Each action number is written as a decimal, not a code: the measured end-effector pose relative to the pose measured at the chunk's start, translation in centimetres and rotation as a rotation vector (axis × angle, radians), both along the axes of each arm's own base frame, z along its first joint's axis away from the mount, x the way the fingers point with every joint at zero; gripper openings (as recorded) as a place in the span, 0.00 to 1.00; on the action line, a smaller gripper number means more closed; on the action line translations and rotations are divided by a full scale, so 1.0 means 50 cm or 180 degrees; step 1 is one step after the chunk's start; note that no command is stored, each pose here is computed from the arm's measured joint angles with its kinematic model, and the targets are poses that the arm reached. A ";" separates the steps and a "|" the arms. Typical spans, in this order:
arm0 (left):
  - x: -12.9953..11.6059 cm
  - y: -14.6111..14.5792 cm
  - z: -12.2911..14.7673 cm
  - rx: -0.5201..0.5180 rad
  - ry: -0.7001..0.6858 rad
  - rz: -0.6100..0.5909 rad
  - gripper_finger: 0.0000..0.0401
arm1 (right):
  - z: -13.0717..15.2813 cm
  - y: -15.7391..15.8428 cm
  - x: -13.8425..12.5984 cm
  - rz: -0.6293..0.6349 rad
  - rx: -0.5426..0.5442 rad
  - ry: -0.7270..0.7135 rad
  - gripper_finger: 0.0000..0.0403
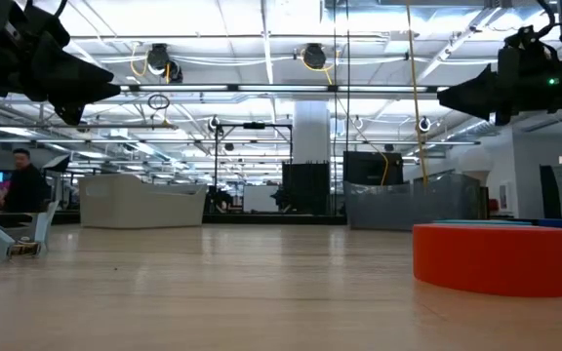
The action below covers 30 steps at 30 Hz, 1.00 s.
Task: Pick and place Stapler, Stapler remover, tape
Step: Put the black stapler into the gray bin
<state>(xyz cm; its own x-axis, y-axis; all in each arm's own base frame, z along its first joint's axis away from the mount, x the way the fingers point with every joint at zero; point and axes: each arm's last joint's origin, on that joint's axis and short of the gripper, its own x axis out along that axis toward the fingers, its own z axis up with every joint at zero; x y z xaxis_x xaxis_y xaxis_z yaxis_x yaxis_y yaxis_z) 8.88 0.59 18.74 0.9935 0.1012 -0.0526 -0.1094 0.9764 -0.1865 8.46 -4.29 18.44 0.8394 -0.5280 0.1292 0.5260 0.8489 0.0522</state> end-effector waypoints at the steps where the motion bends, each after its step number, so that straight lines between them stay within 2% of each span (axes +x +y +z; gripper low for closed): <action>1: 0.000 0.000 0.000 0.0000 0.0001 0.0002 0.34 | 0.002 0.000 0.000 0.0018 0.0092 -0.0091 0.35; 6: 0.000 0.000 0.000 0.0000 -0.0001 0.0002 0.34 | 0.016 0.001 -0.003 0.0194 0.0844 -0.0840 0.35; 11: 0.000 0.000 0.000 0.0000 -0.0001 0.0002 0.34 | 0.024 0.003 -0.004 0.0377 0.1205 -0.1173 0.35; 14: 0.000 0.001 0.000 0.0085 0.0006 0.0040 0.34 | 0.031 0.008 -0.003 0.0683 0.1242 -0.1265 0.35; 21: 0.000 0.003 0.001 0.0154 0.0009 0.0157 0.34 | 0.065 0.021 -0.006 0.1392 0.1035 -0.1515 0.35; 25: 0.000 0.003 0.002 0.0029 -0.0027 0.0167 0.34 | 0.090 0.025 0.002 0.1675 0.1196 -0.1438 0.35; 30: 0.000 0.003 0.003 -0.0238 -0.0082 0.0182 0.34 | 0.149 0.033 0.029 0.1950 0.1178 -0.1138 0.35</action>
